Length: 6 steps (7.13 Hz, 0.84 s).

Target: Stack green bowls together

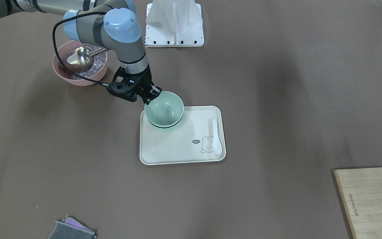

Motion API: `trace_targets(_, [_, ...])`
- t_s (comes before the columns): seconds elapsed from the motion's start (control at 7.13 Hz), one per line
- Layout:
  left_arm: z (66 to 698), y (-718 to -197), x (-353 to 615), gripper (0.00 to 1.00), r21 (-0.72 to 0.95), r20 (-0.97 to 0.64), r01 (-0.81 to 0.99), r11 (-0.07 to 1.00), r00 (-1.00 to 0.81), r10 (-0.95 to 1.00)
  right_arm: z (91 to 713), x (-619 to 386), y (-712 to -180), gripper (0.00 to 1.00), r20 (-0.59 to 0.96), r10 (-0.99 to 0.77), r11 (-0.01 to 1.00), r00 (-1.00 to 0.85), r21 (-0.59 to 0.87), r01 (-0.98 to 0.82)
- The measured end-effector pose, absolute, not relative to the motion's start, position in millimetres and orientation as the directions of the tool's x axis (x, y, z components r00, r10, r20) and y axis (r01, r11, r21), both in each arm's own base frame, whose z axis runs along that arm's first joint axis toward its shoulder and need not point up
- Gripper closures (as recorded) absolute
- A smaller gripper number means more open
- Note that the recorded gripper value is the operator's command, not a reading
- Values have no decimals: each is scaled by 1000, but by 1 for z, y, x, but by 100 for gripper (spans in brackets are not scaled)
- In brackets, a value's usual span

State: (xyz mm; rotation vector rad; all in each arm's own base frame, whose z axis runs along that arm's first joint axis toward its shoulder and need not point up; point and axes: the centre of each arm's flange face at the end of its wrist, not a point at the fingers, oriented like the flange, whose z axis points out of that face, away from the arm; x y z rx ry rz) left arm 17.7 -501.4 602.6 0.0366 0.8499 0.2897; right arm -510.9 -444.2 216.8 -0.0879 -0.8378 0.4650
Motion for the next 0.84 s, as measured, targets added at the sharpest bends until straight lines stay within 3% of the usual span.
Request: trace_targets(0.84, [603,-501,18,2,146,-736,-238,960,623,266,218,-512,-444,100,699,421,901,578,-248,-356])
